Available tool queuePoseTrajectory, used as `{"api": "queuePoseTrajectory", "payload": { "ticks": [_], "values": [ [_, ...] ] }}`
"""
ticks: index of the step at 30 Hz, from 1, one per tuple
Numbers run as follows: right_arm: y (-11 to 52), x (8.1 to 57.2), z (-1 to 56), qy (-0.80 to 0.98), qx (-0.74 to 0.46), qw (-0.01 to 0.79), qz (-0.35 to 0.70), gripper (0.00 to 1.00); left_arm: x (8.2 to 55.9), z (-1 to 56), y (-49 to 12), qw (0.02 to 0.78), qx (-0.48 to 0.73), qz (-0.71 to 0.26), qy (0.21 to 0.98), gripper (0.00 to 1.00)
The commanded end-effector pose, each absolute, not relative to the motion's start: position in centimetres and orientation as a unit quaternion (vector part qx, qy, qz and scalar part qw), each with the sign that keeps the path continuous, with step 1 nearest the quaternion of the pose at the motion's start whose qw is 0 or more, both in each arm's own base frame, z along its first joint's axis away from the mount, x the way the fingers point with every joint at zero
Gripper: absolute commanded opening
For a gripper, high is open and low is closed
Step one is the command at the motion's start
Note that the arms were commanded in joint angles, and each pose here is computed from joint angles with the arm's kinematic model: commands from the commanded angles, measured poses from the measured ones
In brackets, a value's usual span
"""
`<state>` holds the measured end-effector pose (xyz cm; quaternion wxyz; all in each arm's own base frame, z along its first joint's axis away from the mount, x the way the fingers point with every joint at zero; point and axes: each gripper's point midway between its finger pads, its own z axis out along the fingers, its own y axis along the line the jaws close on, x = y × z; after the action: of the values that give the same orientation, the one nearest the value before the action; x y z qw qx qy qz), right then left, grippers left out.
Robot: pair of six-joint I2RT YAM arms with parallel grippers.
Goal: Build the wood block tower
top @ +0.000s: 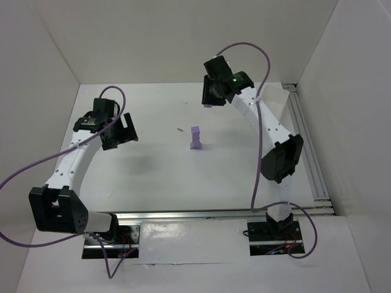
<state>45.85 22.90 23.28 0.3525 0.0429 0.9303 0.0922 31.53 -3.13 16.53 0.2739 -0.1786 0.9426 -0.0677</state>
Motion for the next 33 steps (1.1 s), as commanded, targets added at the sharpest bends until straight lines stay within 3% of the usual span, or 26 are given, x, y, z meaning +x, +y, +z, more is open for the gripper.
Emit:
{"api": "queuePoseTrajectory", "payload": {
  "ticks": [1,11,27,29,33],
  "values": [
    [24.0,41.2,26.2,0.937,-0.005,0.338,0.095,0.27,32.6,18.9,-2.5,0.308,-0.175,-0.060,0.933,0.98],
    [27.2,38.1,25.7,0.944,-0.037,0.316,0.090,0.27,32.5,19.5,-2.5,0.312,-0.179,-0.062,0.931,0.98],
    [27.6,37.5,22.9,0.956,-0.040,0.283,0.062,0.27,32.3,19.1,-2.7,0.307,-0.178,-0.065,0.932,0.98],
    [27.3,37.7,22.9,0.955,-0.033,0.289,0.053,0.27,32.2,18.8,-2.7,0.303,-0.178,-0.064,0.934,0.98],
    [20.7,39.6,23.9,0.952,0.041,0.303,0.032,0.27,32.0,18.5,-2.7,0.299,-0.179,-0.063,0.935,0.98]
  ]
}}
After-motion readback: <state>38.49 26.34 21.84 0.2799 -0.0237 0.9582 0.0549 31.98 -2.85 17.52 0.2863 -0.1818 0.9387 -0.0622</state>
